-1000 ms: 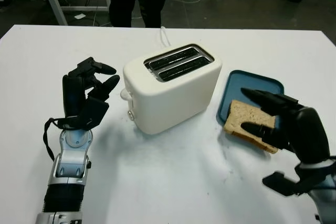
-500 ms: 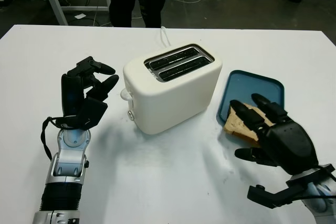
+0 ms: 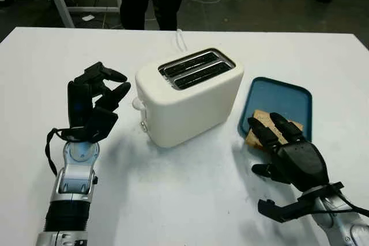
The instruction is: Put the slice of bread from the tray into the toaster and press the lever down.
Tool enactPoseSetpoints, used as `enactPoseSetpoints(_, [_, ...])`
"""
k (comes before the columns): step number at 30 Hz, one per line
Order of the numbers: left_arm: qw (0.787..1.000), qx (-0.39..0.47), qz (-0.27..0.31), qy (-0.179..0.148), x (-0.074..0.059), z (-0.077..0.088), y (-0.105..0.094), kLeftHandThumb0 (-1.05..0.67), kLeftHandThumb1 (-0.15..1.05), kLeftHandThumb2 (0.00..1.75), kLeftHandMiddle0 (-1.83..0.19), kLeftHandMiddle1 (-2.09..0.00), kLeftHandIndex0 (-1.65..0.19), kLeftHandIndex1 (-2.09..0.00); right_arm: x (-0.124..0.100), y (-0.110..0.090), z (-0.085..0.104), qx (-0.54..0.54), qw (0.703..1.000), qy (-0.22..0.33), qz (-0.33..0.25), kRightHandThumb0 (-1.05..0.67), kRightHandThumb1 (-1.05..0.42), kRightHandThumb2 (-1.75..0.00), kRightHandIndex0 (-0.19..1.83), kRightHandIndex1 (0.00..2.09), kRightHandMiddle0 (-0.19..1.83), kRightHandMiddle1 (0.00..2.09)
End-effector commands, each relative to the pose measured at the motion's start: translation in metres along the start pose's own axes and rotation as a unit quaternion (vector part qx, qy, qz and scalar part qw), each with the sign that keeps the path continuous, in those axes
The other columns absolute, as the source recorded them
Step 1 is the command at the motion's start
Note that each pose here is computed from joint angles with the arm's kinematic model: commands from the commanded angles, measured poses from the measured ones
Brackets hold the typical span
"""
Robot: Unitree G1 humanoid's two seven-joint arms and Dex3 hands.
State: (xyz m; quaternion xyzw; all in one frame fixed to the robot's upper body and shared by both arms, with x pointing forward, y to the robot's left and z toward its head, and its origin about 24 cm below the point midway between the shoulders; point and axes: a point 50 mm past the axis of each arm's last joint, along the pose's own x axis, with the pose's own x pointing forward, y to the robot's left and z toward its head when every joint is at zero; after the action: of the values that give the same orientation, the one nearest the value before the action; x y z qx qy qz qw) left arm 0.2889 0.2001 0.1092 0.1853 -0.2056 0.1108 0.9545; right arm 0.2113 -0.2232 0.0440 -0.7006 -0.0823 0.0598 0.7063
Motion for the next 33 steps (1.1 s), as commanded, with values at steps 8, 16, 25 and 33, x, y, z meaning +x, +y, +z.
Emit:
enactPoseSetpoints(8, [1.000, -0.011, 0.001, -0.006, 0.000, 0.001, 0.000, -0.89, 0.92, 0.12, -1.03, -1.47, -0.82, -1.11, 0.002, -0.002, -0.004, -0.044, 0.999, 0.020, -0.004, -0.40, -0.92, -0.14, 0.26, 0.17, 0.24, 0.07])
enactPoseSetpoints(16, [1.000, -0.003, 0.000, -0.006, 0.000, 0.001, 0.000, -0.90, 0.92, 0.13, -1.03, -1.47, -0.82, -1.10, 0.003, -0.010, -0.007, -0.096, 0.994, 0.035, -0.025, -0.37, -0.92, -0.20, 0.29, 0.25, 0.30, 0.07])
enactPoseSetpoints(25, [1.000, 0.002, 0.002, -0.006, -0.001, 0.001, 0.002, -0.91, 0.92, 0.13, -1.02, -1.48, -0.81, -1.10, 0.004, -0.020, -0.006, -0.195, 0.979, 0.057, 0.019, -0.28, -0.92, -0.16, 0.21, 1.30, 0.62, 0.16])
enactPoseSetpoints(33, [1.000, 0.003, 0.004, -0.007, -0.002, 0.001, 0.002, -0.90, 0.92, 0.13, -1.00, -1.47, -0.81, -1.11, 0.005, -0.028, -0.004, -0.169, 0.982, 0.072, 0.048, -0.45, -0.92, -0.26, 1.04, 1.74, 0.55, 1.00])
